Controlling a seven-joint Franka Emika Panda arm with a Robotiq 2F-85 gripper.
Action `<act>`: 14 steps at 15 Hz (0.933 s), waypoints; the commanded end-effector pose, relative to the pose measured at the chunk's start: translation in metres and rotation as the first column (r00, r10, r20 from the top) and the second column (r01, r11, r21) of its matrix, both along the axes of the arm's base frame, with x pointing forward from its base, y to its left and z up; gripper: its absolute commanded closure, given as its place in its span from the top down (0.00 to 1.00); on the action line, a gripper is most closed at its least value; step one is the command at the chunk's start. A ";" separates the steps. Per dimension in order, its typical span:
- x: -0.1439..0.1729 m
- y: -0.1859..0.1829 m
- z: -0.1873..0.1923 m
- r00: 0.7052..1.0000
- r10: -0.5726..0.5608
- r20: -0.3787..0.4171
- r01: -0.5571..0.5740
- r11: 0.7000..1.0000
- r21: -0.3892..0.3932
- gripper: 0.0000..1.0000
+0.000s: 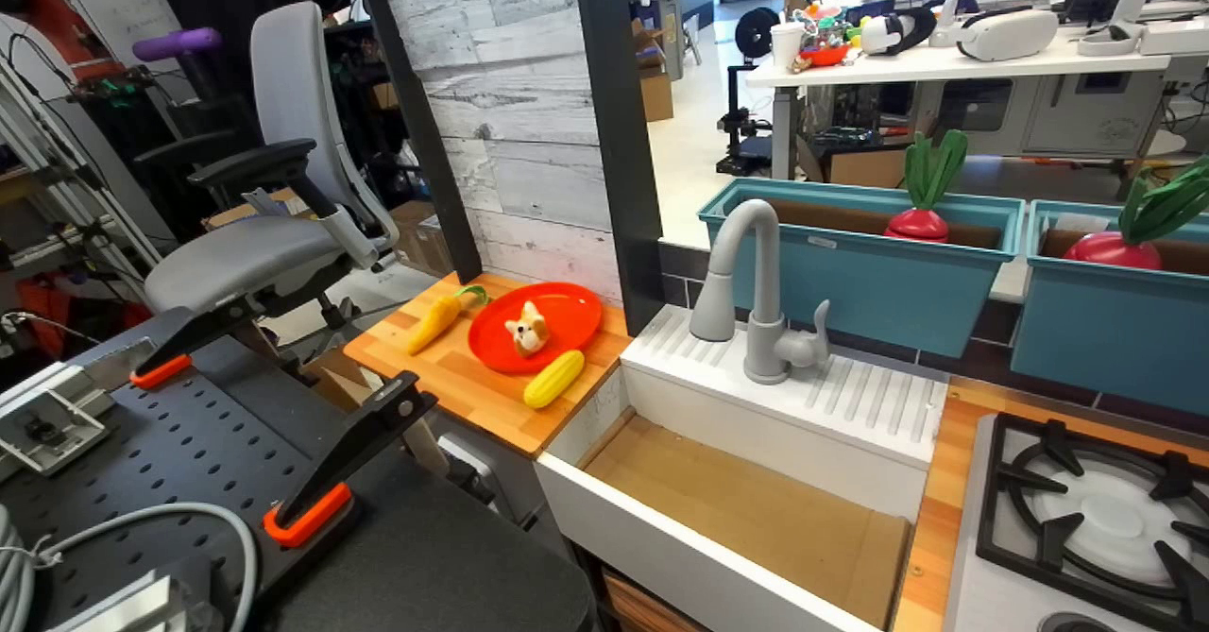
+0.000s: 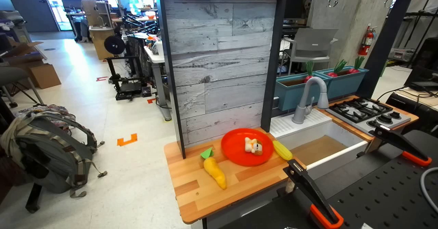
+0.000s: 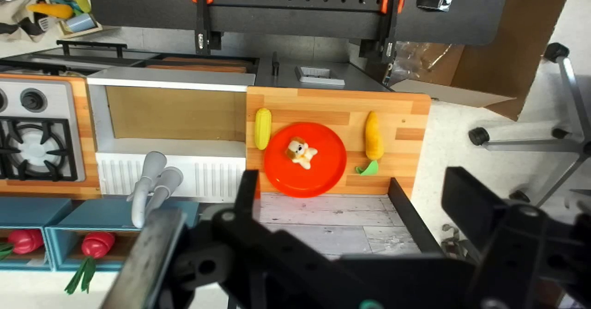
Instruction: Move the yellow maize cob to the left
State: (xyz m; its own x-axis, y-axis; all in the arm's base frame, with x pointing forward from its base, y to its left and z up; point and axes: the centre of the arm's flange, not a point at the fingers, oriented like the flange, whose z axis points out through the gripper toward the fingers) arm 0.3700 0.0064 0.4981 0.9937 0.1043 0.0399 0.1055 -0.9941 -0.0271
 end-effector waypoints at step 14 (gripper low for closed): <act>0.061 -0.029 -0.072 0.998 -0.052 0.037 0.052 0.999 -0.001 1.00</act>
